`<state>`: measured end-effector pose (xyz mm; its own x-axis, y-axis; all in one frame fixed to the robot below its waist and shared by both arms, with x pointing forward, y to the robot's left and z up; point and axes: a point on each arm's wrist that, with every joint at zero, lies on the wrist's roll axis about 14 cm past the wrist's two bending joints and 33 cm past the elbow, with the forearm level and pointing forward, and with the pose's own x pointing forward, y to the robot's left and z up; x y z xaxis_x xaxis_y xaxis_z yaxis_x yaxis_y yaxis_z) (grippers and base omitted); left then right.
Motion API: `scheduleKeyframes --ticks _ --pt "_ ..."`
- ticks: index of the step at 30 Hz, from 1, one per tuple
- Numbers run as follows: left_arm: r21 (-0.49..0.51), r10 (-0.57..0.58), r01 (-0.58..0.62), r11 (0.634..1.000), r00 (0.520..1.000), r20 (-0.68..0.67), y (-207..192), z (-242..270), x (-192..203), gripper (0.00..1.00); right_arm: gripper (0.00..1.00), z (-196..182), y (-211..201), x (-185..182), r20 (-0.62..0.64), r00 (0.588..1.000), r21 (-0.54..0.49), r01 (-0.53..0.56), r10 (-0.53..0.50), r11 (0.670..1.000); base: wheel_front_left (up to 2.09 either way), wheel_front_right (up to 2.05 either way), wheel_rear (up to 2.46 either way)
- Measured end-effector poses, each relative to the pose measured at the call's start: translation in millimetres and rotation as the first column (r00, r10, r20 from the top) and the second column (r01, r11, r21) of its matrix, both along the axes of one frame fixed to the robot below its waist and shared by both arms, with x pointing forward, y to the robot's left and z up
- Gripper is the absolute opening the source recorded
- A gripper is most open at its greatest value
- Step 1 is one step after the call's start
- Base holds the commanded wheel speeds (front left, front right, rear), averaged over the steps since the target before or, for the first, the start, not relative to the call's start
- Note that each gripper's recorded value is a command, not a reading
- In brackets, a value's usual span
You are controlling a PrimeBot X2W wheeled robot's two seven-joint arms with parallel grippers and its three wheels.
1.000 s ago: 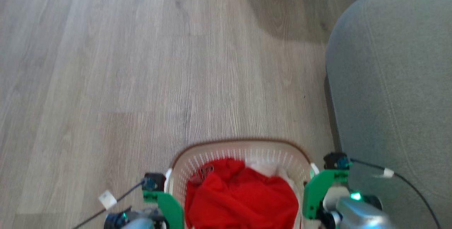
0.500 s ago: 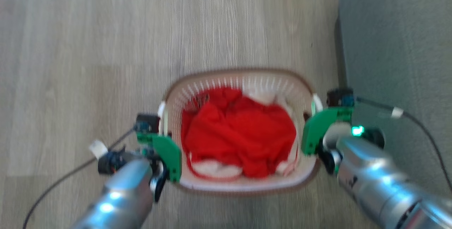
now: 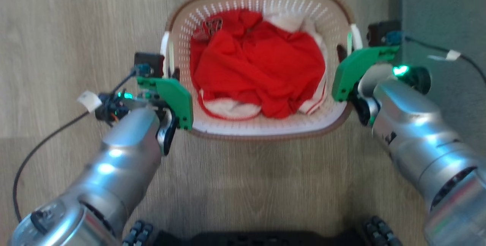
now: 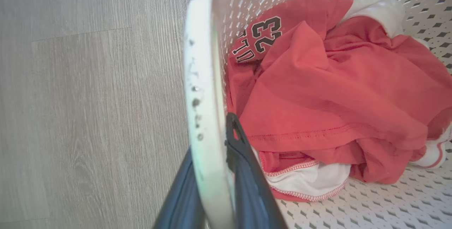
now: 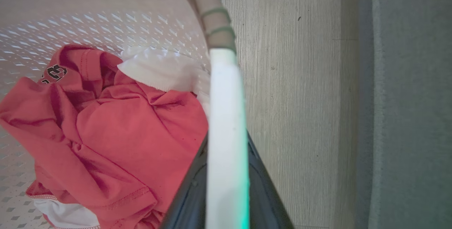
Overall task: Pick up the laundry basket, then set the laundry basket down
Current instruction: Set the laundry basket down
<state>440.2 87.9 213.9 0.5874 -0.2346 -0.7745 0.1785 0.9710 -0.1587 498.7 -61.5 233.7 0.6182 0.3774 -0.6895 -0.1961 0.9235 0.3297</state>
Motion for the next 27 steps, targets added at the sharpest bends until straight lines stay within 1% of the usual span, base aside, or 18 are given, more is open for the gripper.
scheduleKeyframes --ticks 7,14,21,27 --pt "0.002 0.000 0.000 1.000 0.999 -0.037 0.6 -35.0 13.5 0.00 0.00 -40.4 0.3 13.5 -0.033 0.999 -0.002 0.001 -0.001 1.000 0.00 0.00 0.00" --pt "0.003 0.009 -0.008 1.000 0.997 -0.071 2.3 -61.6 14.1 0.00 0.00 -71.9 0.8 13.5 -0.063 0.998 -0.002 0.005 -0.005 1.000 0.00 0.00 0.00" --pt "0.008 0.006 -0.005 1.000 0.997 -0.083 1.9 -72.2 12.3 0.00 0.00 -85.9 -0.6 11.3 -0.077 0.997 -0.008 0.008 -0.009 1.000 0.00 0.00 0.00" --pt "0.007 0.012 -0.012 1.000 0.997 -0.075 1.3 -74.2 18.1 0.00 0.00 -88.3 -2.5 16.8 -0.066 0.998 -0.015 0.011 -0.012 1.000 0.00 0.00 0.00"
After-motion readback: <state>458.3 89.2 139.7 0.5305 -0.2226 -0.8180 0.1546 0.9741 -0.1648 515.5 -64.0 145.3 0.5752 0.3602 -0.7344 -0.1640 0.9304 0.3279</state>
